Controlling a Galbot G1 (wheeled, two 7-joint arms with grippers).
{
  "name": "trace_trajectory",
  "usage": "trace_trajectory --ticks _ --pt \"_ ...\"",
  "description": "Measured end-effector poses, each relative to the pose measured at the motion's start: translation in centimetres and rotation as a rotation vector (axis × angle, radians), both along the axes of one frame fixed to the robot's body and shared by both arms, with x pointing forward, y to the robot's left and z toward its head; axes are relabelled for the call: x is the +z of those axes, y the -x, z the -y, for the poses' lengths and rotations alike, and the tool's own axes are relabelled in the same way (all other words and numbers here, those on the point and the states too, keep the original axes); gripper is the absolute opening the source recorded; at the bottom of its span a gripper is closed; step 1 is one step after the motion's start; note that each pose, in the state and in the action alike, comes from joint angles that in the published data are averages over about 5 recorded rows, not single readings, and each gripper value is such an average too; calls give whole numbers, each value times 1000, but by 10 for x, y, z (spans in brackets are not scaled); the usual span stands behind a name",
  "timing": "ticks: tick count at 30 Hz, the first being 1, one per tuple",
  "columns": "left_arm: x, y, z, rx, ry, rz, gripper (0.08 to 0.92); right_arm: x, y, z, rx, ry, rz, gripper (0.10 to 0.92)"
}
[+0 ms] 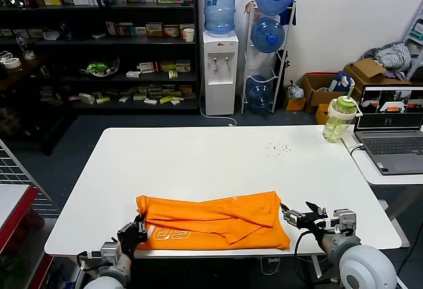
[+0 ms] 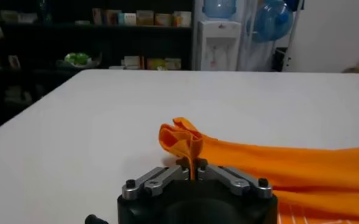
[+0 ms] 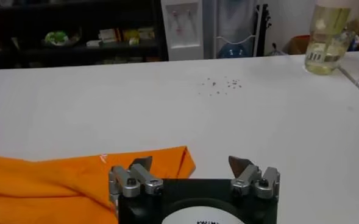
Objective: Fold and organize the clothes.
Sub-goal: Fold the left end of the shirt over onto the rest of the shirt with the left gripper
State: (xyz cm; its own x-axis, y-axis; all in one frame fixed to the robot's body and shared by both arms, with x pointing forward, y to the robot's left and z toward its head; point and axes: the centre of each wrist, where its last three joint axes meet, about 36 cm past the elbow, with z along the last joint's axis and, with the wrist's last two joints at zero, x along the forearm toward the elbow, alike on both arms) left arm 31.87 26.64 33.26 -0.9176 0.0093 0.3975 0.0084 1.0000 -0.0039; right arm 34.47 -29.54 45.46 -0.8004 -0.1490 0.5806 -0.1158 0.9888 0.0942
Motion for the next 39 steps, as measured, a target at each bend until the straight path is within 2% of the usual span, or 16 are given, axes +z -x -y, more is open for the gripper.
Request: trace_trajectory --ticks 6,17,24,28,31,39 --pt "15 2 -47 35 -66 0 131 -1 -7 -4 4 -8 17 823" --pt "39 -7 -165 128 -295 28 131 -4 -20 -14 23 -23 40 823" --pt "48 -12 -200 144 -410 39 131 -5 -23 -15 24 -16 49 823" --pt "52 -14 -198 146 -416 46 131 -6 -23 -14 17 -10 49 823" --pt "57 -16 -180 147 -367 45 131 -9 -23 -13 7 -3 43 823" --pt "64 -18 -88 163 -75 -16 131 -21 -20 -7 -36 20 21 823"
